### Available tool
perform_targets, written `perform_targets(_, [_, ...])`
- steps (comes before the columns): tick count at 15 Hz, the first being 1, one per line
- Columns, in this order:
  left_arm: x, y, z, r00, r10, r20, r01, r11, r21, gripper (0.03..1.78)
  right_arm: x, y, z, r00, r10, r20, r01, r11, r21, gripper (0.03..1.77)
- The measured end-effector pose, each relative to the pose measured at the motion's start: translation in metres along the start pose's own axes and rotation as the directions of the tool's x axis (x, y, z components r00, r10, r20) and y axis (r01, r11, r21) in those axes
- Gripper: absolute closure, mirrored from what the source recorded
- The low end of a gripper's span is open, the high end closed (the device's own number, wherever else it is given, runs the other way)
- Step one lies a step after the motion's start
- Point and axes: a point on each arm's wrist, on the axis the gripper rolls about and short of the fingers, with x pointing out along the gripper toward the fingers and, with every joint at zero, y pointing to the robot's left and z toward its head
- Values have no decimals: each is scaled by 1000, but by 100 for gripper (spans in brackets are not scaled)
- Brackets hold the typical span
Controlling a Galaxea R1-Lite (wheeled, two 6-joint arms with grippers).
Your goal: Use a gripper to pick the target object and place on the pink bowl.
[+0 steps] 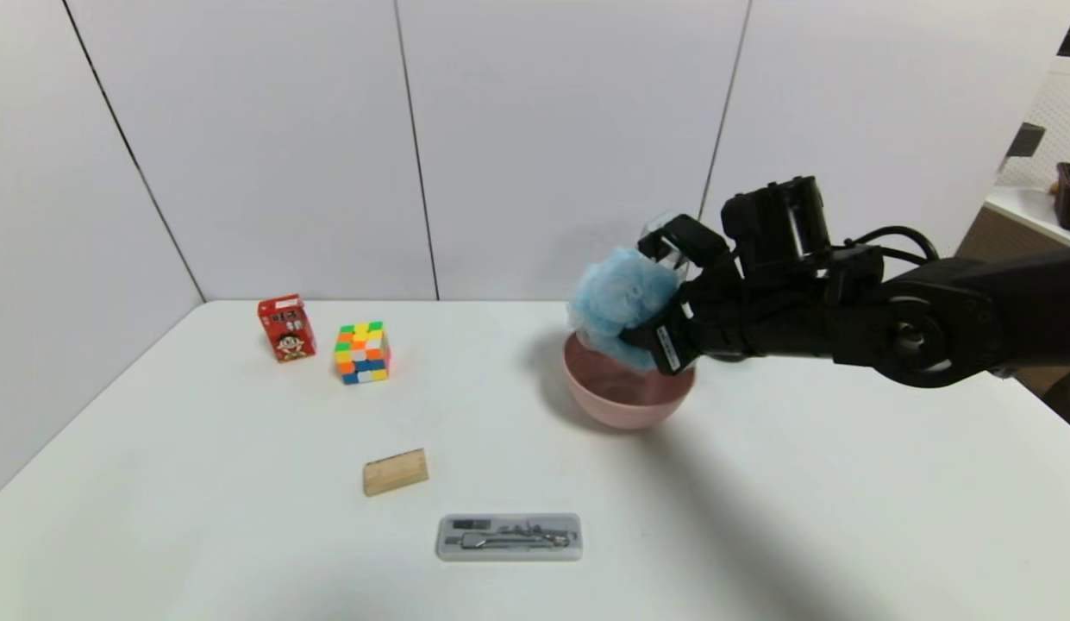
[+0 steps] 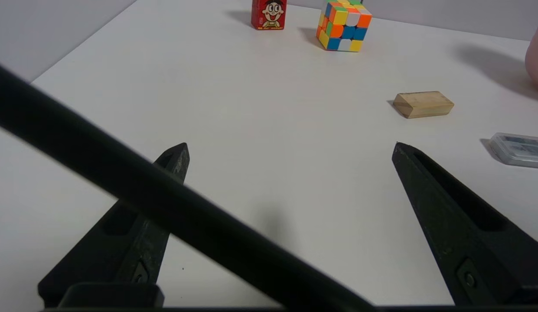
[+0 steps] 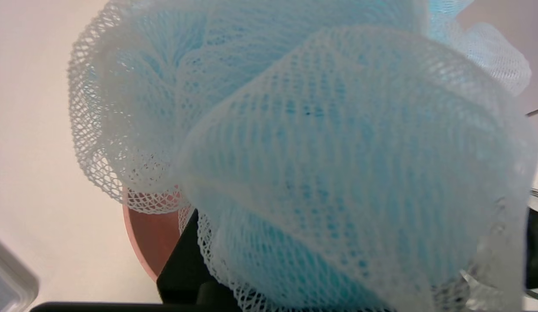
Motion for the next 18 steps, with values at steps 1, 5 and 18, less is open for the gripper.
perform_targets(1, [0,0,0,1000,-1,0,1,1000,0,12,3,1,-2,1000,4,-12,-4,1000,-10,108])
perform_targets(5, [0,0,0,1000,0,0,0,1000,0,12,11,3,-8,999,14,-35,-15,1000,-26,74])
perform_targets(18, [0,0,0,1000,0,0,0,1000,0,12,-43,3,12,1000,6,31,-5,999,-32,21])
